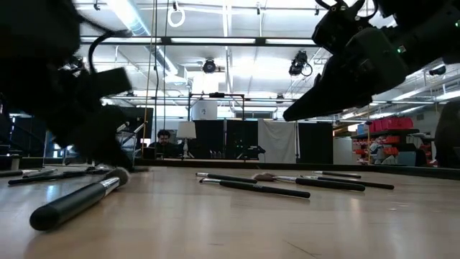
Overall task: Put items in baskets/containers
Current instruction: Put the liner brush into the transparent organizer
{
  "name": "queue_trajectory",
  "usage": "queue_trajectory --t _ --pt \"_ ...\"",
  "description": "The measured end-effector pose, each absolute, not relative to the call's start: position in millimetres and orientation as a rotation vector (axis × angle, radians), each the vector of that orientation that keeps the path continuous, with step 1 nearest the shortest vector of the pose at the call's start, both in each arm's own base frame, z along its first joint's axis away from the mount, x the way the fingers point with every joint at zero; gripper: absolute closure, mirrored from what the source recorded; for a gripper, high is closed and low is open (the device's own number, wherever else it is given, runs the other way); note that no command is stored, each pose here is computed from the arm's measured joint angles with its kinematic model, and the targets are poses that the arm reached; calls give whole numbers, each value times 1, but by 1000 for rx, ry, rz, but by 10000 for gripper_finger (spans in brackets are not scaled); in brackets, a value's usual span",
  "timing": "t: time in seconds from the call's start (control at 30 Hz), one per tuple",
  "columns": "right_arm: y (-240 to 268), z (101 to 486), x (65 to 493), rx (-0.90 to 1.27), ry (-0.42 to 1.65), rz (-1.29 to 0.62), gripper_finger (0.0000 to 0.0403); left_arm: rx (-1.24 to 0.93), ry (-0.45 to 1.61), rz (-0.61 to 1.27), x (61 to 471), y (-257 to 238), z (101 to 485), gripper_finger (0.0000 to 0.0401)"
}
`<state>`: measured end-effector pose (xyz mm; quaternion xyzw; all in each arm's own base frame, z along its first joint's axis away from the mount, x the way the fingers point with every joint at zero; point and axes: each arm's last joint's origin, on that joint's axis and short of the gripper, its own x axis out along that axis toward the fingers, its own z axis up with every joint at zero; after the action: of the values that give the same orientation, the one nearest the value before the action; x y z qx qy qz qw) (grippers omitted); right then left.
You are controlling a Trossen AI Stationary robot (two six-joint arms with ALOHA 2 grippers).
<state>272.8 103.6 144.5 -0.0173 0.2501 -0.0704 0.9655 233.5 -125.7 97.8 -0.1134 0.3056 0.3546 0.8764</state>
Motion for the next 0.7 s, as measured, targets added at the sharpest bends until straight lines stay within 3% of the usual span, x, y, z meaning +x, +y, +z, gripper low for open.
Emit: queue_trajectory --t 0.3,0.5,0.7 --pt "101 132 265 -55 510 -129 282 -168 474 593 289 -126 144 387" --pt "90 114 242 47 310 -102 277 -82 285 370 320 -123 176 388" --pt "86 125 229 45 87 -10 247 -68 120 179 334 -113 198 384"
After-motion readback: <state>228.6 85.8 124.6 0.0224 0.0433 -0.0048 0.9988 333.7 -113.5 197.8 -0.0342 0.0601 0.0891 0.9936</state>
